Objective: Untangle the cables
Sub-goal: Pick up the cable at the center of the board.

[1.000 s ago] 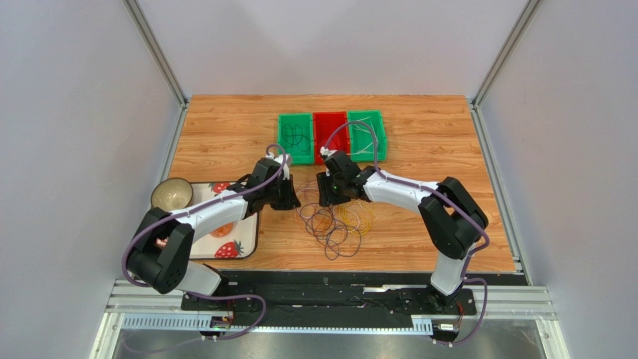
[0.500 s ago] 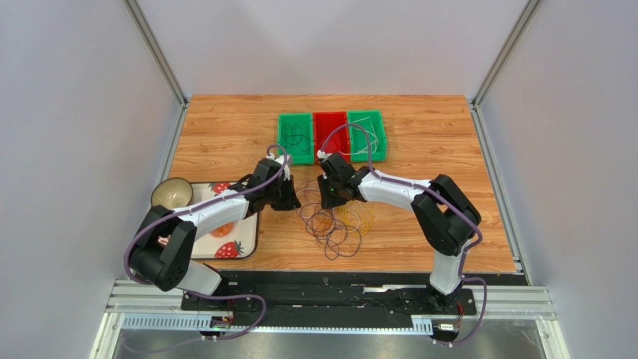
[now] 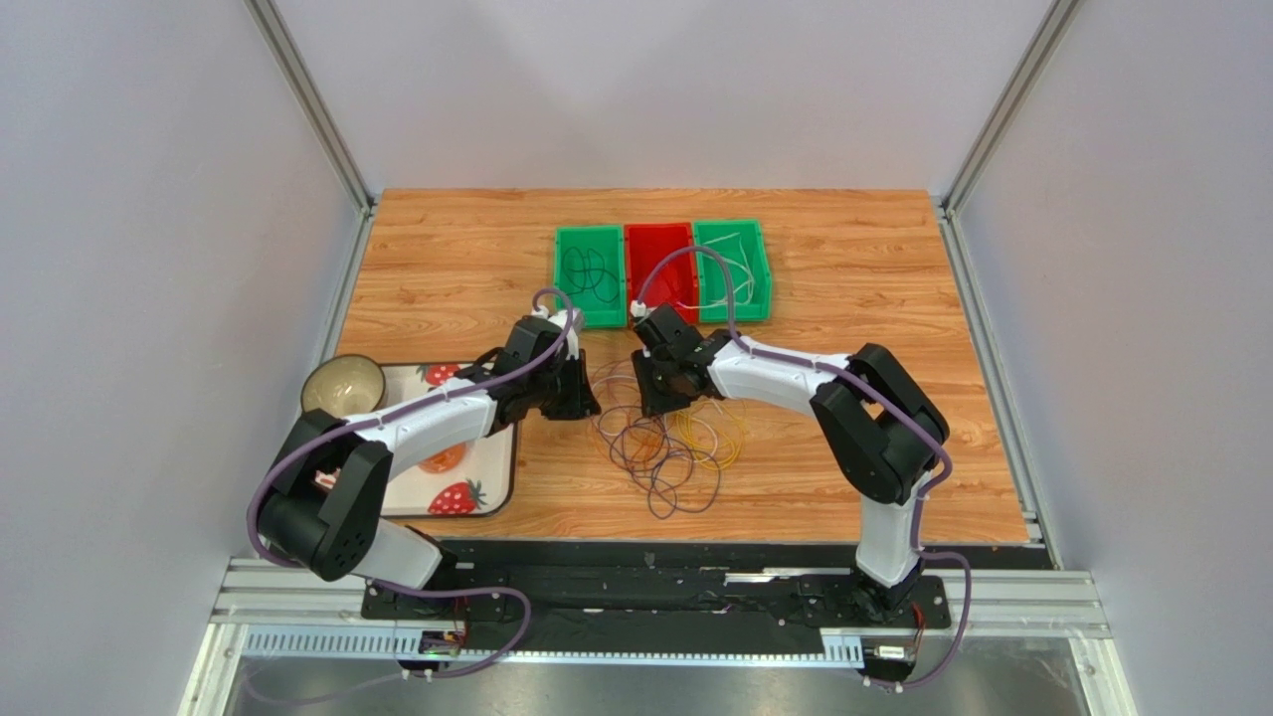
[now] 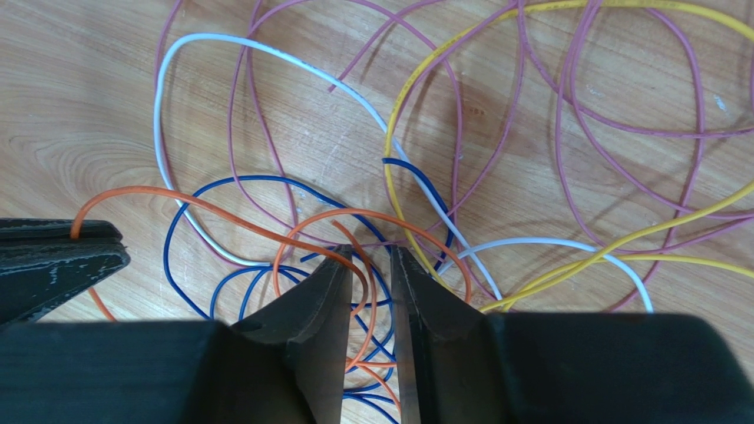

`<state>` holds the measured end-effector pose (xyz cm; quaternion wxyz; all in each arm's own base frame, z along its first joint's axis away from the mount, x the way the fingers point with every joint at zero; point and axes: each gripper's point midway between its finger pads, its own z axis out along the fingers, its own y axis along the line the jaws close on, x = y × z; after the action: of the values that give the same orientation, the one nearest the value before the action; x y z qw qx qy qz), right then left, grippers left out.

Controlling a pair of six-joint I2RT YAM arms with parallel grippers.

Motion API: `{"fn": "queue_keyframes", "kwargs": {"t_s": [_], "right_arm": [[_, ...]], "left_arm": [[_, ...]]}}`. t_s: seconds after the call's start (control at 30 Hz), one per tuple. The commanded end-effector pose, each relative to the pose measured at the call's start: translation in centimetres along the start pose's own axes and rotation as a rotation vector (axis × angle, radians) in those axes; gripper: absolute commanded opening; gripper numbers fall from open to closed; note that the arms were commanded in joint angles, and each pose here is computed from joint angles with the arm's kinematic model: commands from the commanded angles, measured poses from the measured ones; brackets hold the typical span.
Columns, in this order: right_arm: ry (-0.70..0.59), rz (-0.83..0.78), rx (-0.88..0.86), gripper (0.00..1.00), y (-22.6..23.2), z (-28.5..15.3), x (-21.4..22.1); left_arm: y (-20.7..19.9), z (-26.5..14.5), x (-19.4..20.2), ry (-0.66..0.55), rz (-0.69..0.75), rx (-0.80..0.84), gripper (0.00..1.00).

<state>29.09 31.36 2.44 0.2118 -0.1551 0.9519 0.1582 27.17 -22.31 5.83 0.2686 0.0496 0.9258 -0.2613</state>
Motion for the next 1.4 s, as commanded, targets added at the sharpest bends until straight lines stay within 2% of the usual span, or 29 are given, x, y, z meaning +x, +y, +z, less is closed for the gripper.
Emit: {"fn": "queue_keyframes", "kwargs": {"t_s": [0.0,0.03,0.13,0.23,0.27,0.3,0.37,0.4,0.47,0.5,0.67,0.73,0.8,0.83,0.87,0.93,1.07,1.1,1.17,1.27,1.37], "right_arm": [[-0.033,-0.020,-0.007,0.24,0.9,-0.1,-1.2],[-0.035,-0.022,-0.008,0.22,0.9,-0.2,-1.3],[-0.053,-0.022,0.020,0.02,0.5,-0.4,-1.6],[-0.067,-0.024,0.023,0.00,0.6,-1.3,-2.1],[-0.070,-0.026,0.025,0.00,0.5,-1.7,-2.2],[-0.088,-0.029,0.022,0.00,0.7,-2.5,-2.7],[-0.107,-0.033,0.030,0.00,0.8,-3.7,-3.4],[-0.132,-0.036,0.023,0.00,1.0,-4.9,-4.1],[-0.161,-0.041,0.026,0.00,1.2,-6.5,-5.1],[-0.180,-0.046,0.023,0.00,1.4,-7.3,-5.6],[-0.300,-0.054,0.002,0.00,2.4,-12.6,-8.9],[-0.341,-0.055,-0.001,0.00,2.6,-14.2,-10.0],[-0.394,-0.055,-0.008,0.00,2.9,-16.4,-11.3],[-0.420,-0.052,0.010,0.00,2.6,-17.2,-11.9],[-0.452,-0.050,0.011,0.00,2.7,-18.4,-12.5],[-0.510,-0.043,0.032,0.00,2.3,-20.1,-14.0],[-0.608,0.014,0.081,0.00,0.6,-22.9,-16.6],[-0.627,0.038,0.097,0.00,-0.3,-23.5,-17.5],[-0.651,0.066,0.121,0.00,-1.4,-24.0,-18.4],[-0.663,0.111,0.179,0.00,-3.6,-24.3,-19.9],[-0.675,0.188,0.255,0.00,-7.2,-24.4,-21.5]], "left_arm": [[-1.2,-0.2,-1.9,-0.057,0.025,0.035,0.00],[-1.2,-0.2,-1.8,-0.054,0.025,0.033,0.00],[-1.2,-0.2,-1.8,-0.054,0.025,0.033,0.00],[-1.3,-0.5,-2.0,-0.064,0.021,0.031,0.02],[-1.2,-0.7,-2.1,-0.071,0.020,0.025,0.09],[-1.4,-1.2,-2.4,-0.089,0.023,0.028,0.20],[-1.2,-2.0,-3.0,-0.126,0.026,0.012,0.33],[-1.4,-3.0,-3.4,-0.151,0.034,0.011,0.45],[-1.1,-4.1,-4.4,-0.201,0.045,-0.021,0.52],[-1.3,-5.3,-4.9,-0.230,0.052,-0.027,0.59],[-1.0,-9.3,-7.2,-0.358,0.076,-0.092,0.64],[-1.9,-11.6,-8.2,-0.436,0.067,-0.060,0.66],[-3.9,-14.8,-9.3,-0.531,0.056,0.034,0.76],[-4.7,-16.1,-9.7,-0.569,0.038,0.070,0.90],[-5.3,-17.5,-10.4,-0.618,-0.044,0.101,0.99],[-6.4,-21.5,-11.1,-0.711,-0.169,0.180,0.99],[-10.2,-29.6,-12.0,-0.886,-0.217,0.437,0.99],[-11.4,-33.1,-12.3,-0.975,-0.211,0.529,0.99],[-12.9,-37.1,-12.3,-1.039,-0.211,0.644,0.99],[-13.2,-41.7,-11.9,-1.115,-0.289,0.738,0.92],[-12.6,-46.3,-11.4,-1.221,-0.426,0.883,0.91]]}}
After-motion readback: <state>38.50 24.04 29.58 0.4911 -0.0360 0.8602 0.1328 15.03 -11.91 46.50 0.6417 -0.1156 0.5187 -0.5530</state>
